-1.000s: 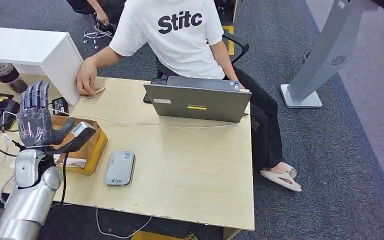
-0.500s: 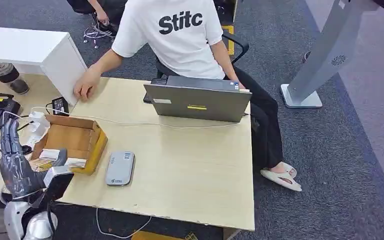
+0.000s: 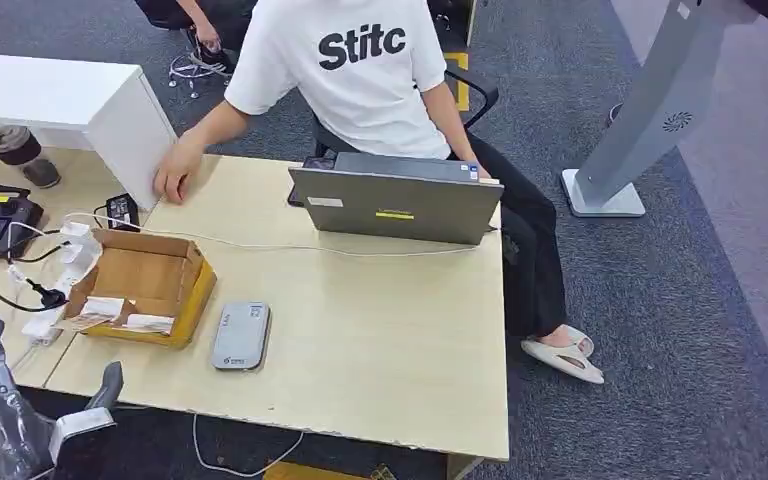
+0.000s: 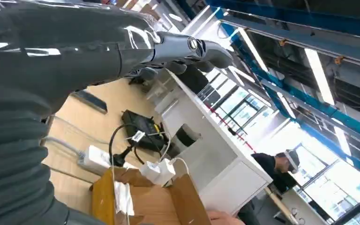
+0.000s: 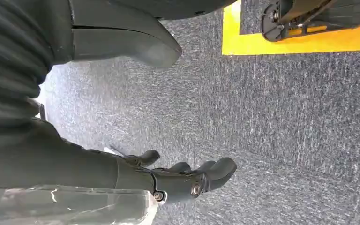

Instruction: Pass the card to the sensor for recognition and then transmit it.

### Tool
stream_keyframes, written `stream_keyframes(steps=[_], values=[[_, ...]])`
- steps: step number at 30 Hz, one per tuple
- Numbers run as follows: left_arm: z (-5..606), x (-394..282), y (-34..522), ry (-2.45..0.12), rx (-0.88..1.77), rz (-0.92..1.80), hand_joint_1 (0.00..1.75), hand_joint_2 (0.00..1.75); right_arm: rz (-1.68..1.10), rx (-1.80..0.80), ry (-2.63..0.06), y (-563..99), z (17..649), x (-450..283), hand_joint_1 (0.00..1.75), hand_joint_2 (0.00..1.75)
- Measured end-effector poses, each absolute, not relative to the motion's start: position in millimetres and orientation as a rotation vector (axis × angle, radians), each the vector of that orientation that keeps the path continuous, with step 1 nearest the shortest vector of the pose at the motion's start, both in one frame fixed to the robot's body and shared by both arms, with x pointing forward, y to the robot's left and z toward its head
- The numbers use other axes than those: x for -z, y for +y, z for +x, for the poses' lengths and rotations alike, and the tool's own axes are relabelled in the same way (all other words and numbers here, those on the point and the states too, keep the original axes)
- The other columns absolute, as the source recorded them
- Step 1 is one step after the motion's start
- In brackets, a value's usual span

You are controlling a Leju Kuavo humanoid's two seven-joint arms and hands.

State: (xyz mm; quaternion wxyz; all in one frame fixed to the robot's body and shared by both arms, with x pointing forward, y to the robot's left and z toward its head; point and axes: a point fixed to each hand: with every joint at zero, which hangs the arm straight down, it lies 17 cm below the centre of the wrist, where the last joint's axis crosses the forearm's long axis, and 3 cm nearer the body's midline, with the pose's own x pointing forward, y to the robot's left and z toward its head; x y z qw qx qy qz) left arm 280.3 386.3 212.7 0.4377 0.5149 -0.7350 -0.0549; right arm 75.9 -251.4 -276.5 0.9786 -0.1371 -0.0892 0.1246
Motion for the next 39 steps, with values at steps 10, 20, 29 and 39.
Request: stream_keyframes(steps=[10, 20, 29, 39], values=[[287, -188, 373, -1.716, 0.315, 1.264, 0.0, 1.75, -0.267, -0.242, -0.184, -247, 76, 276, 0.0, 1.75], [298, -189, 394, -1.536, 0.531, 1.445, 0.0, 1.75, -0.26, -0.249, -0.181, -246, 75, 277, 0.0, 1.75], [315, -202, 400, -1.513, 0.654, 1.505, 0.0, 1.75, -0.254, -0.26, -0.182, -245, 75, 277, 0.0, 1.75], [347, -219, 404, -1.511, 0.784, 1.543, 0.0, 1.75, -0.255, -0.269, -0.184, -245, 76, 277, 0.0, 1.75]])
